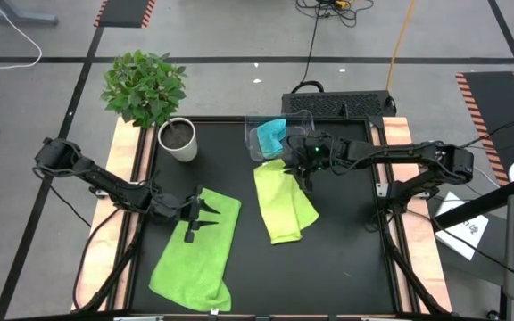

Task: Fold microfiber towels
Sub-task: Fold the light green microfiber cloth

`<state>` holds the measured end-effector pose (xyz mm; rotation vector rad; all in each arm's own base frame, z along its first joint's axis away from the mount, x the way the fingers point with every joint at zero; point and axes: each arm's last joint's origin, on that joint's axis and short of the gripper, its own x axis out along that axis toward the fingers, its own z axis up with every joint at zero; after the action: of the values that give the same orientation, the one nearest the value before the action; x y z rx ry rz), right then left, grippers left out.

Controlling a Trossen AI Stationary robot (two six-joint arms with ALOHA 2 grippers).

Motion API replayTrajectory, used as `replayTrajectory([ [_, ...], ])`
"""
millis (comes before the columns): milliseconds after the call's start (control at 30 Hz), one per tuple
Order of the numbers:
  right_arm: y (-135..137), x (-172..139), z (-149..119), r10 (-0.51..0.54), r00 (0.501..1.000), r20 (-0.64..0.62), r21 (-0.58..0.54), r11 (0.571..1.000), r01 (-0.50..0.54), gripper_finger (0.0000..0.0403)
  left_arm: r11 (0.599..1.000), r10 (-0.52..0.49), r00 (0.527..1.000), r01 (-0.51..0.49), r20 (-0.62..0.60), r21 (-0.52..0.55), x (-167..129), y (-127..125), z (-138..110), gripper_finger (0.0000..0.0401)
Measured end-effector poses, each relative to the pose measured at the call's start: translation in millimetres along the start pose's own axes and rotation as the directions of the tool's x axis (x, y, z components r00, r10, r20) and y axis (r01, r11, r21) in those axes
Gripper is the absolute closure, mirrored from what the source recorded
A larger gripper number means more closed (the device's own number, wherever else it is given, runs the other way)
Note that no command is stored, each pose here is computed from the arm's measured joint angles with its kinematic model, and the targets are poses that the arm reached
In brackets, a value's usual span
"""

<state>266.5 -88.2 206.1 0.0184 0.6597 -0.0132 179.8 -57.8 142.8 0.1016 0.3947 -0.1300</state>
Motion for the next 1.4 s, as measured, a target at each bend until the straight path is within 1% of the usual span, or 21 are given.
replayTrajectory([
  [167, -8.4, -2.1, -3.0, -0.067, 0.997, -0.024, 0.072, 0.995, 0.069, 0.0254, 1.000, 0.000, 1.000, 0.000, -0.002, 0.000, 0.0, 0.0, -0.2, 0.0256],
  [200, -9.7, -2.5, -5.1, -0.077, 0.996, -0.044, 0.091, 0.993, 0.080, 0.0242, 1.000, 0.000, 1.000, 0.000, -0.002, -0.003, 0.0, 0.0, -0.2, 0.0256],
  [267, -8.4, -5.1, -11.1, -0.064, 0.992, -0.107, 0.131, 0.988, 0.077, 0.0225, 1.000, 0.000, 1.000, 0.000, -0.002, -0.011, 0.0, 0.0, -0.2, 0.0256],
  [333, -4.6, -7.3, -18.3, -0.036, 0.982, -0.186, 0.167, 0.984, 0.068, 0.0218, 1.000, 0.000, 1.000, 0.000, -0.004, -0.019, 0.0, 0.0, -0.4, 0.0256],
  [433, 5.6, -8.6, -29.2, 0.011, 0.951, -0.309, 0.226, 0.972, 0.062, 0.0222, 1.000, -0.014, 1.000, 0.014, -0.014, -0.019, 0.0, -0.4, -1.3, 0.0256],
  [500, 14.9, -8.1, -32.2, 0.024, 0.934, -0.356, 0.251, 0.966, 0.070, 0.0234, 1.000, -0.027, 0.999, 0.026, -0.017, -0.015, 0.0, -0.8, -1.7, 0.0256],
  [633, 35.4, -4.4, -40.7, 0.071, 0.912, -0.404, 0.342, 0.936, 0.078, 0.0260, 1.000, -0.029, 0.999, 0.028, -0.020, -0.013, 0.0, -0.9, -2.0, 0.0256],
  [767, 53.1, -2.8, -52.0, 0.109, 0.882, -0.458, 0.406, 0.908, 0.098, 0.0277, 0.999, -0.035, 0.999, 0.035, -0.025, -0.014, -0.1, -1.2, -2.4, 0.0256],
  [933, 65.9, -3.4, -69.1, 0.136, 0.837, -0.531, 0.477, 0.864, 0.162, 0.0281, 0.998, -0.056, 0.998, 0.056, -0.023, -0.002, -0.9, -5.3, -2.4, 0.0256],
  [1033, 71.0, -4.0, -79.3, 0.150, 0.813, -0.563, 0.518, 0.830, 0.206, 0.0280, 0.997, -0.070, 0.997, 0.071, -0.022, 0.005, -1.5, -8.2, -2.4, 0.0256],
  [1167, 75.6, -4.2, -87.0, 0.158, 0.797, -0.582, 0.546, 0.803, 0.239, 0.0280, 0.996, -0.086, 0.996, 0.086, -0.021, 0.013, -2.3, -11.4, -2.4, 0.0256],
  [1333, 80.4, -1.5, -87.6, 0.178, 0.815, -0.551, 0.580, 0.785, 0.220, 0.0280, 0.995, -0.098, 0.995, 0.098, -0.020, 0.021, -3.0, -14.2, -2.4, 0.0256],
  [1400, 84.0, 1.2, -83.9, 0.196, 0.837, -0.511, 0.592, 0.786, 0.177, 0.0280, 0.995, -0.100, 0.995, 0.101, -0.020, 0.023, -3.2, -15.0, -2.5, 0.0256],
])
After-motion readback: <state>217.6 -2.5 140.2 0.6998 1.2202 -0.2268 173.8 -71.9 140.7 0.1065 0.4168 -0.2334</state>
